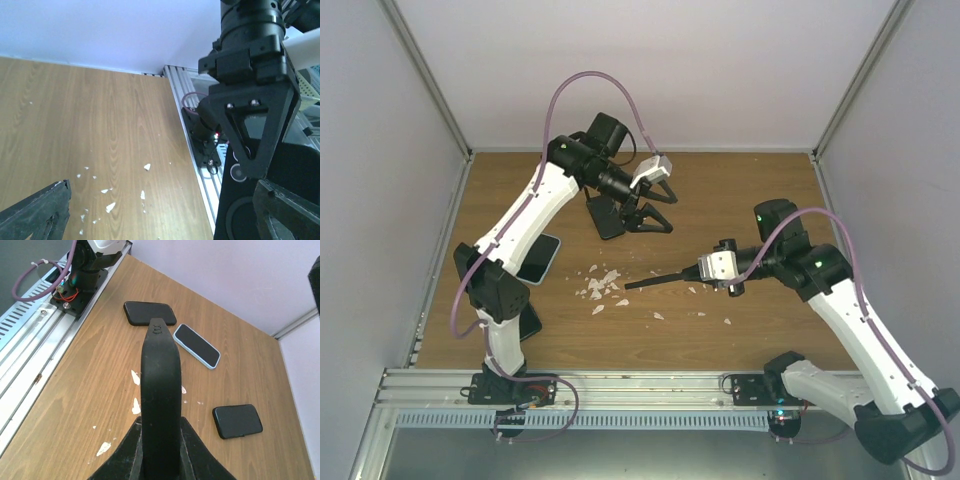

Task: Take the phone out of the phone case
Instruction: Adjust the phone.

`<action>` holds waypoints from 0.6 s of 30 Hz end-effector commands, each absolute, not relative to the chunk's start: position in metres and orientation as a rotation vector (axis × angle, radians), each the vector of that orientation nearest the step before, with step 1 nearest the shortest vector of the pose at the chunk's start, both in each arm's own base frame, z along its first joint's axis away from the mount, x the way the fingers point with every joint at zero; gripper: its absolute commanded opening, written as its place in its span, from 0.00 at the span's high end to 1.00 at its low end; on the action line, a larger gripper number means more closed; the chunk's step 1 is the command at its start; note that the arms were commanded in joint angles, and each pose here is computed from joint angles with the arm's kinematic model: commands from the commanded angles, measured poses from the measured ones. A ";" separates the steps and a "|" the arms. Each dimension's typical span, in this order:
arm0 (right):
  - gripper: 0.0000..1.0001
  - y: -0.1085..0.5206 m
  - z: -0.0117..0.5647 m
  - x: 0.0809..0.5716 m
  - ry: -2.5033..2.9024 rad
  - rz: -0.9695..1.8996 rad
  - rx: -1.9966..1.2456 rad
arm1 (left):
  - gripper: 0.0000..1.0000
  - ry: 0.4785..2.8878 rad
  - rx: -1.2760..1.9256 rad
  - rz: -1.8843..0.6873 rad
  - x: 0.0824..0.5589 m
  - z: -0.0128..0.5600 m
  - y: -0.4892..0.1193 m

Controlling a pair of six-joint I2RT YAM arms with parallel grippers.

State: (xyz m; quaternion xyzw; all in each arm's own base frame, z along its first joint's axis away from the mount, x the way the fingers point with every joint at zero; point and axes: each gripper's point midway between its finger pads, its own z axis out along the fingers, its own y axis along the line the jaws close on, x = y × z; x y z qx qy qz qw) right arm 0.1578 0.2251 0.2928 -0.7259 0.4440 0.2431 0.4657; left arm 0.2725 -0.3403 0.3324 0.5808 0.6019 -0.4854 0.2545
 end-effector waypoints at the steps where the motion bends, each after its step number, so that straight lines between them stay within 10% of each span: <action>1: 0.99 0.228 0.318 0.156 1.001 0.560 -1.739 | 0.01 1.674 1.582 -1.275 0.275 0.339 -0.351; 18: 0.99 0.226 0.311 0.152 0.988 0.555 -1.728 | 0.01 1.679 1.543 -1.241 0.270 0.325 -0.355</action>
